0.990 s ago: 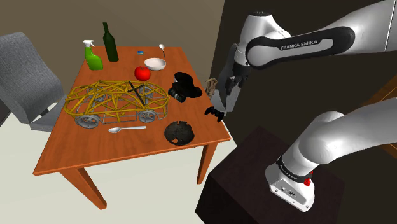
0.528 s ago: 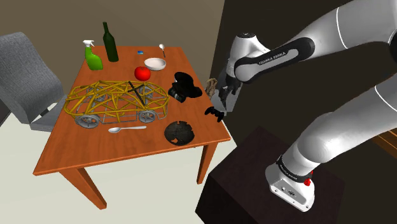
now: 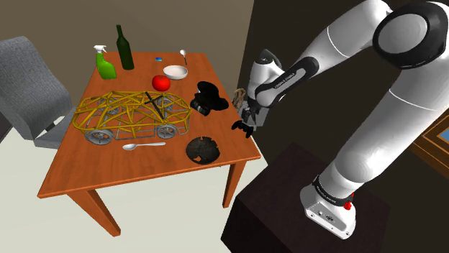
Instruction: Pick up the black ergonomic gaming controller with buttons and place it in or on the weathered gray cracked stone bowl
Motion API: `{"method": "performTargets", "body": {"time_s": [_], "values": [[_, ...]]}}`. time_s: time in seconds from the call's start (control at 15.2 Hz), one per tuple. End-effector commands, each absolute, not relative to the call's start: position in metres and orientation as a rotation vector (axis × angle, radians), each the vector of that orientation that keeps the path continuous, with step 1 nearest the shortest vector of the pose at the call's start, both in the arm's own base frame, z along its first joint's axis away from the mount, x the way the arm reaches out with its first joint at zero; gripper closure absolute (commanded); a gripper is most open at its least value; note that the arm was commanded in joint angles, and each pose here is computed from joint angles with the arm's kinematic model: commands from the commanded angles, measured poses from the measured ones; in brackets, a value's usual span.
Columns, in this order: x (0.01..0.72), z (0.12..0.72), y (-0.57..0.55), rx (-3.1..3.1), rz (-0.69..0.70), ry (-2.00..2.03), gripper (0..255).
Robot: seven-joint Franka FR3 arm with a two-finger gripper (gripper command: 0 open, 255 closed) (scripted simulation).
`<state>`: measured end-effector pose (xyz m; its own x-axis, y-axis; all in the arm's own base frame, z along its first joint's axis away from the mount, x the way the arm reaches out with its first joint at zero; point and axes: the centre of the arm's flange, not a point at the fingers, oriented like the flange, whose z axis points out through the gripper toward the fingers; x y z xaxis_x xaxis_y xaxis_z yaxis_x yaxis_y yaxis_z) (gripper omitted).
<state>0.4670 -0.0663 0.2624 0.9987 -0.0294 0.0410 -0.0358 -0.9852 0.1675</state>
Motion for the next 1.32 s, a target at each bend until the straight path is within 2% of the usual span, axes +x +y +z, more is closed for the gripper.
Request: {"method": "performTargets", "body": {"time_s": [0.0,0.4,0.86,1.25], "values": [[0.476,0.238,-0.072,2.963,0.055,-0.045,0],[0.504,0.174,-0.095,2.936,0.046,-0.039,0],[0.505,0.138,-0.102,2.936,0.046,-0.039,0],[0.505,0.135,-0.103,2.936,0.046,-0.039,0]]}}
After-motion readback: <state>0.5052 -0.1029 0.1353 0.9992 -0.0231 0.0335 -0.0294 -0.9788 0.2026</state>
